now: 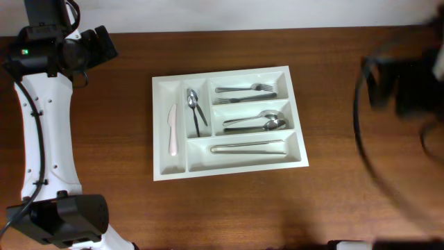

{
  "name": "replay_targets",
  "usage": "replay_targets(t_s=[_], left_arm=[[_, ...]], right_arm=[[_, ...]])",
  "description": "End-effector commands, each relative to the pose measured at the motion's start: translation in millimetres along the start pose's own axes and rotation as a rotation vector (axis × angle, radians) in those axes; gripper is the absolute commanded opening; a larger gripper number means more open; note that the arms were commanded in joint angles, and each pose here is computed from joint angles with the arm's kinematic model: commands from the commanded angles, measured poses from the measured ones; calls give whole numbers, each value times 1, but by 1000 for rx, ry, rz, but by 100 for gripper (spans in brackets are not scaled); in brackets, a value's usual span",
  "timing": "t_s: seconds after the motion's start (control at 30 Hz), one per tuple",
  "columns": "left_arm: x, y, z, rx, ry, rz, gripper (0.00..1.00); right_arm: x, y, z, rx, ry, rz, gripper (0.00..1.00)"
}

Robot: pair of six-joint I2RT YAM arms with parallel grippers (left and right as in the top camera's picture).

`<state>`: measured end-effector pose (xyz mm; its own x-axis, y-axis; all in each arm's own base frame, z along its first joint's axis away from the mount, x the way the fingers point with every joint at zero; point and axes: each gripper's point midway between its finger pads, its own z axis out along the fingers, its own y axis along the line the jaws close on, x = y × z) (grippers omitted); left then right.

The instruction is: Pack container

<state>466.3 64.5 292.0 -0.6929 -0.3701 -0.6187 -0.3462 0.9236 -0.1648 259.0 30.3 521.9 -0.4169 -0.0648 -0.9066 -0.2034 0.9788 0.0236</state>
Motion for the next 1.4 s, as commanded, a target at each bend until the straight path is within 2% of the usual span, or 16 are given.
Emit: replay_targets(t_s=[0.0, 0.23, 0.33, 0.43, 0.57, 0.8, 1.0, 1.37], left_arm=[[-2, 2, 0, -7, -6, 10, 99], [-2, 2, 0, -7, -6, 10, 99], [-2, 2, 0, -7, -6, 10, 99], [-2, 2, 0, -7, -6, 10, 99], [-2, 2, 0, -7, -6, 10, 99], [-2, 2, 0, -7, -6, 10, 99], [-2, 2, 0, -7, -6, 10, 99], [-2, 2, 0, -7, -6, 10, 99]], right_arm=[[-14, 21, -58, -15, -185, -106, 99], [-18, 24, -151, 94, -575, -156, 99], [0, 25, -166, 112, -691, -169, 99], [29, 25, -161, 126, -762, -175, 99], [78, 13, -121, 166, -762, -159, 99], [179, -2, -11, 166, -603, -139, 99], [246, -11, 58, 160, -503, -125, 99], [302, -20, 120, 165, -471, -119, 99]])
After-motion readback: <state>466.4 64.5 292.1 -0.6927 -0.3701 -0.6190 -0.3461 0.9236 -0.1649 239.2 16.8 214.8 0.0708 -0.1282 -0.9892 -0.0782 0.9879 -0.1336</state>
